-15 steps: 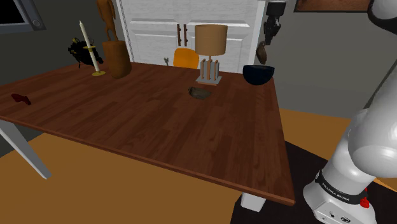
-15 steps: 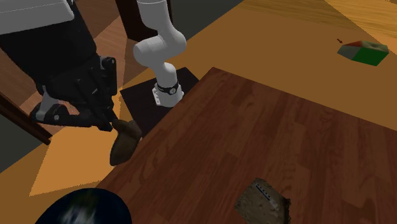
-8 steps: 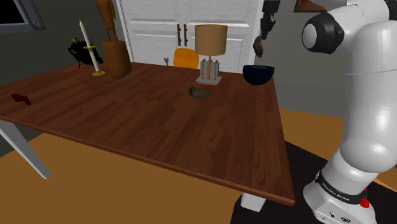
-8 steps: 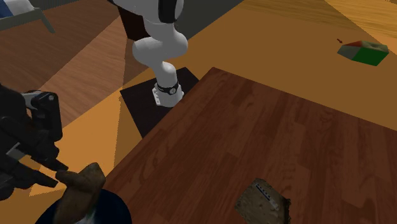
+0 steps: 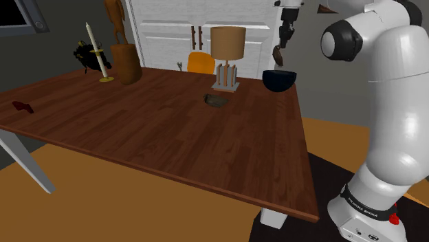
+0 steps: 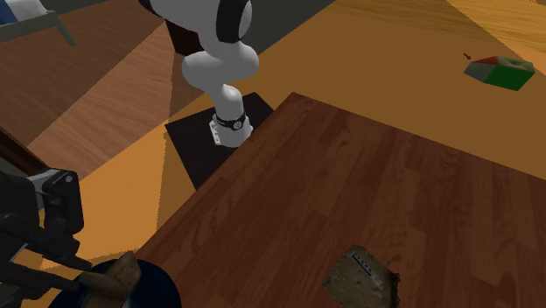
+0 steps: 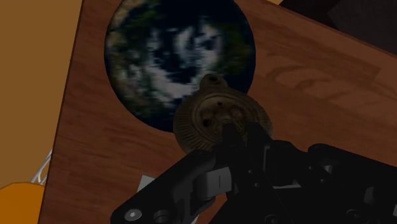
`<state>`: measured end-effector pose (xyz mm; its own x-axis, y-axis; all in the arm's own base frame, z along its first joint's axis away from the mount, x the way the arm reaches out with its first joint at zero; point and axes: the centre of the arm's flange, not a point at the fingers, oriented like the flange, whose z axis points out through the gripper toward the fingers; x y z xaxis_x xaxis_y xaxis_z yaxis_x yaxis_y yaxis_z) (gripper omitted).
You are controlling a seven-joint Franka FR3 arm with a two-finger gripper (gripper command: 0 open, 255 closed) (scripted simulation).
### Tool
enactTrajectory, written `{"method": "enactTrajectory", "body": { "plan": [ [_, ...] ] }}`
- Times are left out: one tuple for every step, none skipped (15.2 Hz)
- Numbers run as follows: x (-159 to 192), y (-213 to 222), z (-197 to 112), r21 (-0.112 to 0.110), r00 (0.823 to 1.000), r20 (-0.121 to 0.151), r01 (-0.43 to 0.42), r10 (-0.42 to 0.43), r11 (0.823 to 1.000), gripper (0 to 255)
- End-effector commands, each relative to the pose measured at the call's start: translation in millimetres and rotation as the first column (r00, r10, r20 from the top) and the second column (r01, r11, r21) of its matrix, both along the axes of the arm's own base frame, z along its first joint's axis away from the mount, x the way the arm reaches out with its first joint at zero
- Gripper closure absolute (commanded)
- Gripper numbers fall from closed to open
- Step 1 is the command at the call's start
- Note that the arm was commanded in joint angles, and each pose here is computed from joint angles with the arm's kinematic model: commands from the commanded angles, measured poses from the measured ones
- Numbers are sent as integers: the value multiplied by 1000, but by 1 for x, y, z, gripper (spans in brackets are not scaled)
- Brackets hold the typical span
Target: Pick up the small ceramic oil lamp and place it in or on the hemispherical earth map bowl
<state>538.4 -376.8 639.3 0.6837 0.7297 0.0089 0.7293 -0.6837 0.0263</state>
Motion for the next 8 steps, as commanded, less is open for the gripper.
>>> {"method": "enactTrajectory", "body": {
  "plan": [
    [0,0,-10,-1,1000,1,0,0,1000,255],
    [0,0,-16,-1,1000,1,0,0,1000,255],
    [0,0,-21,-1,1000,1,0,0,1000,255],
    [0,0,-26,-1,1000,1,0,0,1000,255],
    [0,0,-31,-1,1000,1,0,0,1000,255],
    [0,0,-37,-1,1000,1,0,0,1000,255],
    [0,0,-42,-1,1000,1,0,0,1000,255],
    [0,0,-47,-1,1000,1,0,0,1000,255]
  ]
}}
